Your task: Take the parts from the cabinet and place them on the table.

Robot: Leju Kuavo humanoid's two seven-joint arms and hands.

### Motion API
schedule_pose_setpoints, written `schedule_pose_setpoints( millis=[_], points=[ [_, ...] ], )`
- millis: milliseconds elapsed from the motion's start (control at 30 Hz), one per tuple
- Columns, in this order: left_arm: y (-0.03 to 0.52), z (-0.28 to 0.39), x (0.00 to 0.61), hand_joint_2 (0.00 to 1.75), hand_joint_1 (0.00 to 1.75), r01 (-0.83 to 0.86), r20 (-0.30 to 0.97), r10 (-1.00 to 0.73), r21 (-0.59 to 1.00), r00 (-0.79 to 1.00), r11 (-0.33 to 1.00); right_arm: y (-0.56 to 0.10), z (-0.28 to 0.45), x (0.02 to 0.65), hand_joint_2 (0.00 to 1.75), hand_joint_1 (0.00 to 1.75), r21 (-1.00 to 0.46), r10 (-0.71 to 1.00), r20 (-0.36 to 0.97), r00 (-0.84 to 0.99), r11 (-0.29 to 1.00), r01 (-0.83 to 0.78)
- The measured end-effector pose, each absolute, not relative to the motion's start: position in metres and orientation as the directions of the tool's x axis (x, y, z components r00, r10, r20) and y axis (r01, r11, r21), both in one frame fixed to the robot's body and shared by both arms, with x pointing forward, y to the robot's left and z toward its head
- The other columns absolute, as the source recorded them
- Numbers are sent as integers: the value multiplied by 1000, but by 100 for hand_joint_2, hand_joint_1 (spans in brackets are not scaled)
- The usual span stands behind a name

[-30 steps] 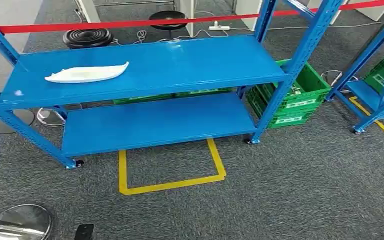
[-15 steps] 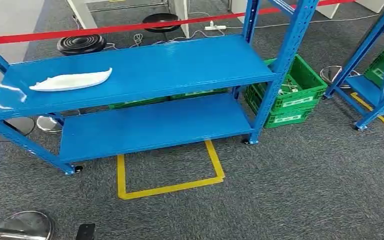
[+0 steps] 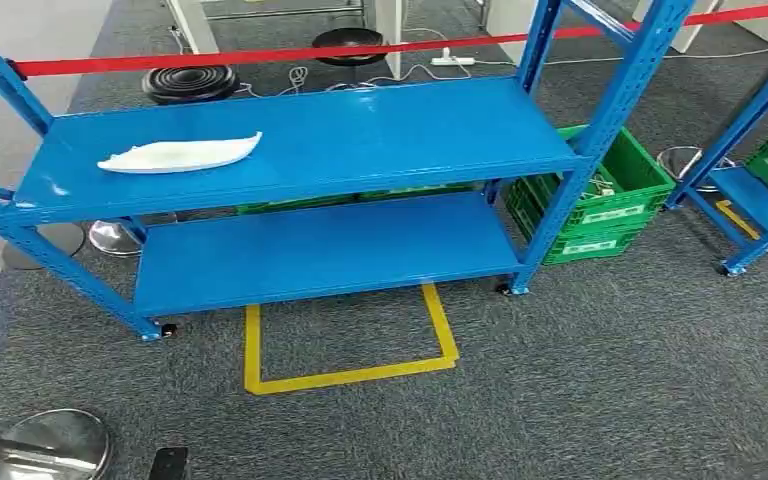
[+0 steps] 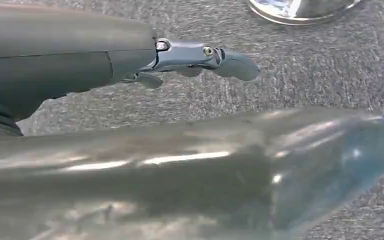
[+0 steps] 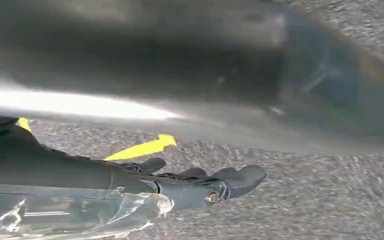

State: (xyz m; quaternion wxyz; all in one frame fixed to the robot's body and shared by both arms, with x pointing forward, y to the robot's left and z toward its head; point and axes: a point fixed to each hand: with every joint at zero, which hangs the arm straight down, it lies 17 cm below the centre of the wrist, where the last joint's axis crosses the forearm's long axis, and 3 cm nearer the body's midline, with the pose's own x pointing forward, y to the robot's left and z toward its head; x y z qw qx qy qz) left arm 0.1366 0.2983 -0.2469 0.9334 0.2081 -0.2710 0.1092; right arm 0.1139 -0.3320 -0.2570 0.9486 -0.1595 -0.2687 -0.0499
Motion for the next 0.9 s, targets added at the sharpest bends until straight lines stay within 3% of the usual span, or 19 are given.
schedule_pose_setpoints(
  millis=[633,667,900],
  points=[
    [323,-250,116,0,0,-407,536,174,355,826,841,-319,-258,121,0,0,-268,67,512,856,960,85],
    [324,-250,114,175,0,-410,532,177,358,828,839,-318,-258,121,0,0,-266,68,512,856,960,82],
    [333,-252,101,175,0,-440,511,214,374,833,817,-307,-256,129,0,0,-237,90,537,839,970,48]
  ],
)
